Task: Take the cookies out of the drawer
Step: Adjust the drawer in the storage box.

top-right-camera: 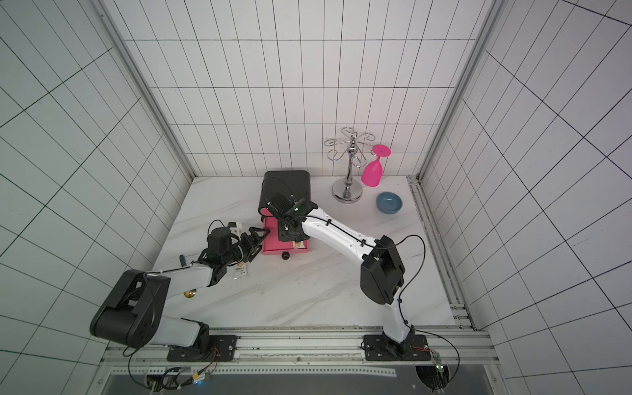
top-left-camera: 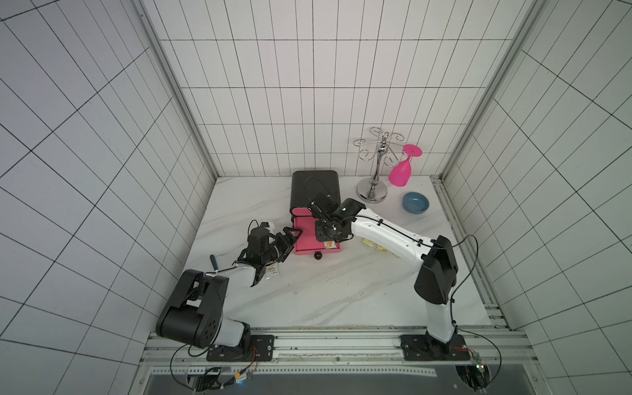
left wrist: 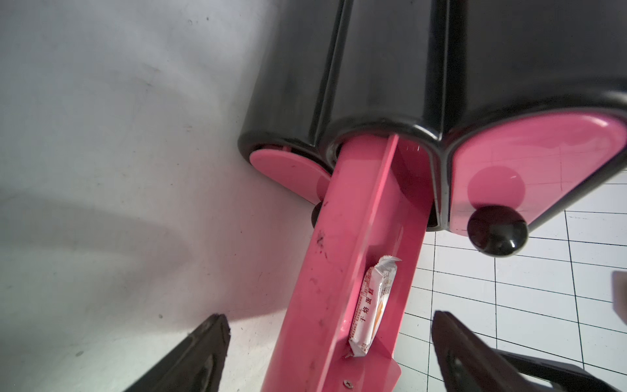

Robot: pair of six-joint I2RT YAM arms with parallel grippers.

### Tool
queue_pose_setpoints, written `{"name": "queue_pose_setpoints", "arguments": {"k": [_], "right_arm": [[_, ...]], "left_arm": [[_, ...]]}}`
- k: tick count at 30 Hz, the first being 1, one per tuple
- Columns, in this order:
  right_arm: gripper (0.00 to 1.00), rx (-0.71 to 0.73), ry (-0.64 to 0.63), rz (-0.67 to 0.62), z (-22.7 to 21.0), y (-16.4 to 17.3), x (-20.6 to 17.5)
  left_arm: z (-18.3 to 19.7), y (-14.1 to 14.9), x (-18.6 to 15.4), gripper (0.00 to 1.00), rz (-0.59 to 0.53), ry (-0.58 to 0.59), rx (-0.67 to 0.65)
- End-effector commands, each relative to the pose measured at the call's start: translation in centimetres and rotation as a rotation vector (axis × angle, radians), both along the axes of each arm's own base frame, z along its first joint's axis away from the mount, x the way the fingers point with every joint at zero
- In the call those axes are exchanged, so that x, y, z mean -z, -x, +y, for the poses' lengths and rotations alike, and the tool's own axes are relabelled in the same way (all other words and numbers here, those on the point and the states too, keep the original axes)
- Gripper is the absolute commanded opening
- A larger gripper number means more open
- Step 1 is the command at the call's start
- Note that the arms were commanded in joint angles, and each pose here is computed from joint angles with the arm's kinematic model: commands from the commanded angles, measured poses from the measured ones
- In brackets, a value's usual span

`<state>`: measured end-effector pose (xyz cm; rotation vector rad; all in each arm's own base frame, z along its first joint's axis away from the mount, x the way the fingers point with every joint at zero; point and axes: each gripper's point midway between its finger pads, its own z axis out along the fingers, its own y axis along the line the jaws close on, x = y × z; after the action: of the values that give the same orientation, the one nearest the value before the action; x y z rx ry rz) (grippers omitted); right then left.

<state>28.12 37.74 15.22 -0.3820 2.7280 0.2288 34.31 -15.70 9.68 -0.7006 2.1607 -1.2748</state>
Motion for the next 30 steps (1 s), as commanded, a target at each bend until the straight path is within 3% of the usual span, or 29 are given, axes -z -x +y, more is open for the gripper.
{"name": "queue_pose_setpoints", "arguments": {"k": [1, 14, 23, 30], "right_arm": [[0.42, -0.030, 0.046, 0.077, -0.1, 0.8, 2.8], [0.56, -0.018, 0.091, 0.050, -1.8, 0.0, 2.5], [0.61, -0.037, 0.050, 0.054, -1.4, -0.1, 1.5], [0.61, -0.045, 0.041, 0.057, -1.3, 0.0, 1.3]], "left_arm": [[0.1, -1.0, -1.7, 0.96, -0.049, 0.014, -0.017], [-0.8, -1.0, -2.6, 0.96, -0.063, 0.037, 0.021], [0.1, 1.6, -0.5, 0.98, -0.010, -0.043, 0.044], [-0.5, 3.6, -0.5, 0.98, -0.009, -0.017, 0.041]]}}
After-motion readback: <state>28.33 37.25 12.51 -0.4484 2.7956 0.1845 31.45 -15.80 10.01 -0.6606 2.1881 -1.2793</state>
